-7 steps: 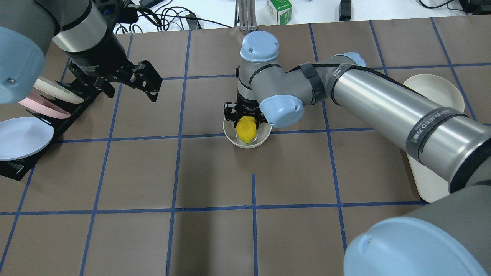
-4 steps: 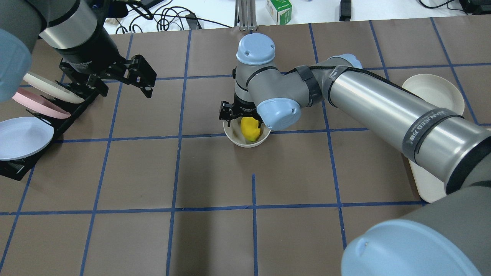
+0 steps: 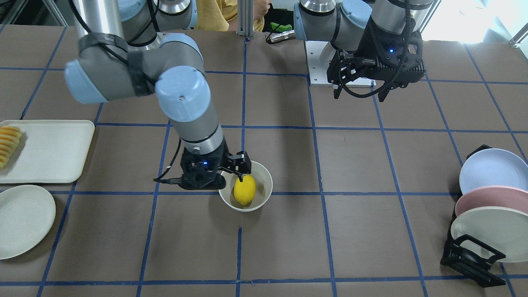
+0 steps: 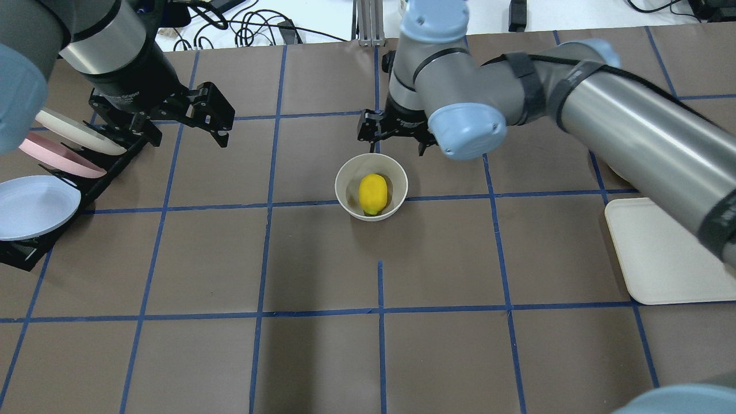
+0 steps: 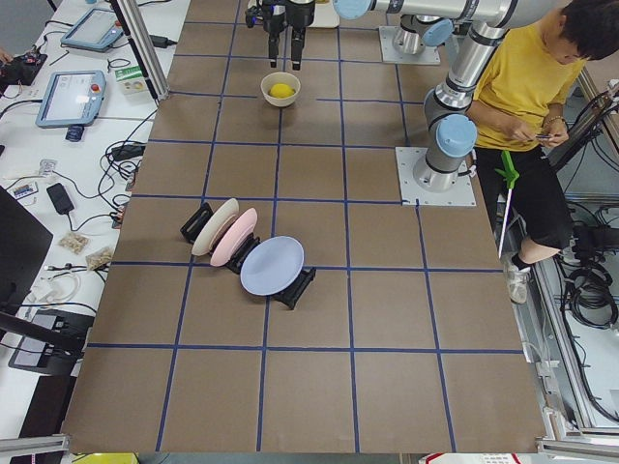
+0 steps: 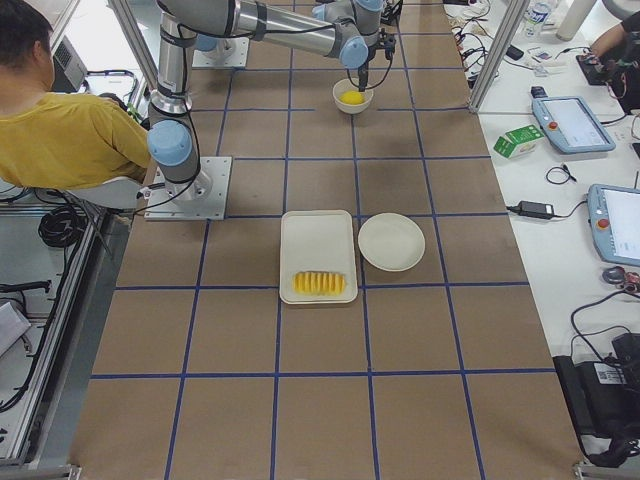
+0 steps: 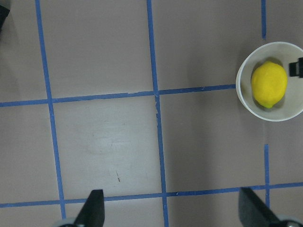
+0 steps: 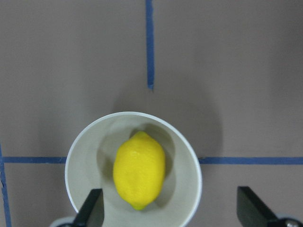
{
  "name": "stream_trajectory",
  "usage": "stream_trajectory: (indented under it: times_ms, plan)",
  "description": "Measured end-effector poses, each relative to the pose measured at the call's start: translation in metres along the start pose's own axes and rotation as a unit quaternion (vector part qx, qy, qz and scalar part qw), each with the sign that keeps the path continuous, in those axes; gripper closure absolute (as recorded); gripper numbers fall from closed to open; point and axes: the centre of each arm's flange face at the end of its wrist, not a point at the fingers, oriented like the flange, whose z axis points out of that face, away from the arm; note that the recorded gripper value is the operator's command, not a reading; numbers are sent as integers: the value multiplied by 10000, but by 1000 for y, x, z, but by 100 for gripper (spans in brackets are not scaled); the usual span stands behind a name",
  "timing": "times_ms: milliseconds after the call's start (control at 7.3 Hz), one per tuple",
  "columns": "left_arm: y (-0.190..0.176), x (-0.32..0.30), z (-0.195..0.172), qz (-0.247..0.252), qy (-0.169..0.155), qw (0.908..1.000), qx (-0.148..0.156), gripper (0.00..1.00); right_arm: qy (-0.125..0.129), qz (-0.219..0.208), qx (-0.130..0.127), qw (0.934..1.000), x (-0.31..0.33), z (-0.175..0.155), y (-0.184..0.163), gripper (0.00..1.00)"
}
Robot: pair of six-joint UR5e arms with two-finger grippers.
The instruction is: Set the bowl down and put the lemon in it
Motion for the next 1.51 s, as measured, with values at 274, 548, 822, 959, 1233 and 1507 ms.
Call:
stream_trajectory:
  times_ms: [274, 548, 822, 959, 1233, 1507]
  plan:
    - [-2, -1, 0, -13, -3, 10000, 0, 0, 183, 632, 8, 9978, 85, -66, -7, 0]
    - [-3, -1, 2, -11, 16, 10000, -23, 0, 1203, 1001, -262, 9873, 148, -96, 6, 0]
    - [-4, 1, 4, 10, 16, 10000, -35, 0, 1324, 1032, -494, 9846, 158, -111, 15, 0]
    - [-4, 2, 5, 13, 21, 10000, -44, 0, 1128, 1047, -550, 9866, 154, -118, 16, 0]
    - [-2, 2, 5, 16, 13, 10000, -48, 0, 1016, 1035, -702, 9869, 145, -140, 13, 0]
    - [-1, 2, 4, 19, -6, 10000, -36, 0, 967, 1004, -786, 9871, 138, -150, 14, 0]
